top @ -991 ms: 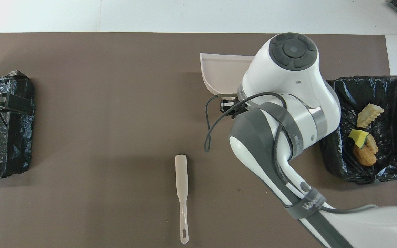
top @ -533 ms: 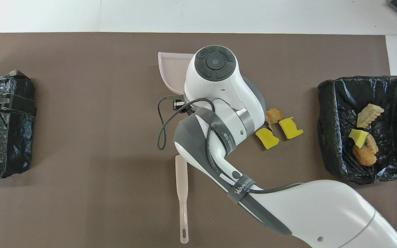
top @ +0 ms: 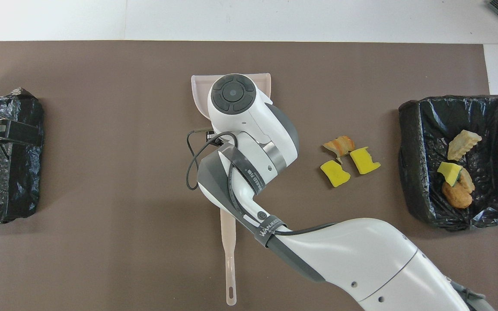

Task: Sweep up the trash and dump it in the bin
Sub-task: 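Bring the empty dustpan back and set it down with the right gripper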

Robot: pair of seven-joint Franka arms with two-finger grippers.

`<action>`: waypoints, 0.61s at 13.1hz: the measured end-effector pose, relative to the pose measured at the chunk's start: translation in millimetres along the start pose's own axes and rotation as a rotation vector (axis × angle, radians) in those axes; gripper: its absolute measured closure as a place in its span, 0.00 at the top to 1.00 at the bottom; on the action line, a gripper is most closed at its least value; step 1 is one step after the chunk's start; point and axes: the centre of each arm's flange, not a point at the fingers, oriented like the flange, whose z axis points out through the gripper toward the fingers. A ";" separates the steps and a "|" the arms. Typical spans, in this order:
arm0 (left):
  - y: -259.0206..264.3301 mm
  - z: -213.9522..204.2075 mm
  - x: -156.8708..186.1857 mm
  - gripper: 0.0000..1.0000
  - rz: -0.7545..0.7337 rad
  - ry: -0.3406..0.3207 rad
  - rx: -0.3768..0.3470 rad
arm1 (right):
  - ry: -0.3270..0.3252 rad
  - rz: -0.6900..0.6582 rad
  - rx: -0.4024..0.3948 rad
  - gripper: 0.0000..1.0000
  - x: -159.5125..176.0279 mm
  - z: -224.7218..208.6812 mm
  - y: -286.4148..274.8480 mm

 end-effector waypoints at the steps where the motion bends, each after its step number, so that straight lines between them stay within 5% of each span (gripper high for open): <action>1: 0.1 -0.3 -0.2 1.00 0.000 0.000 0.000 | 0.001 0.000 -0.005 0.41 -0.7 1.6 -1.5; 6: -5.8 -0.3 -0.7 1.00 -0.011 0.000 0.000 | -0.017 0.011 -0.025 0.99 -16.6 -65.0 10.3; 8: -5.9 -0.3 -0.7 1.00 -0.011 -0.001 0.000 | -0.075 0.032 0.010 1.00 -39.3 -108.1 23.2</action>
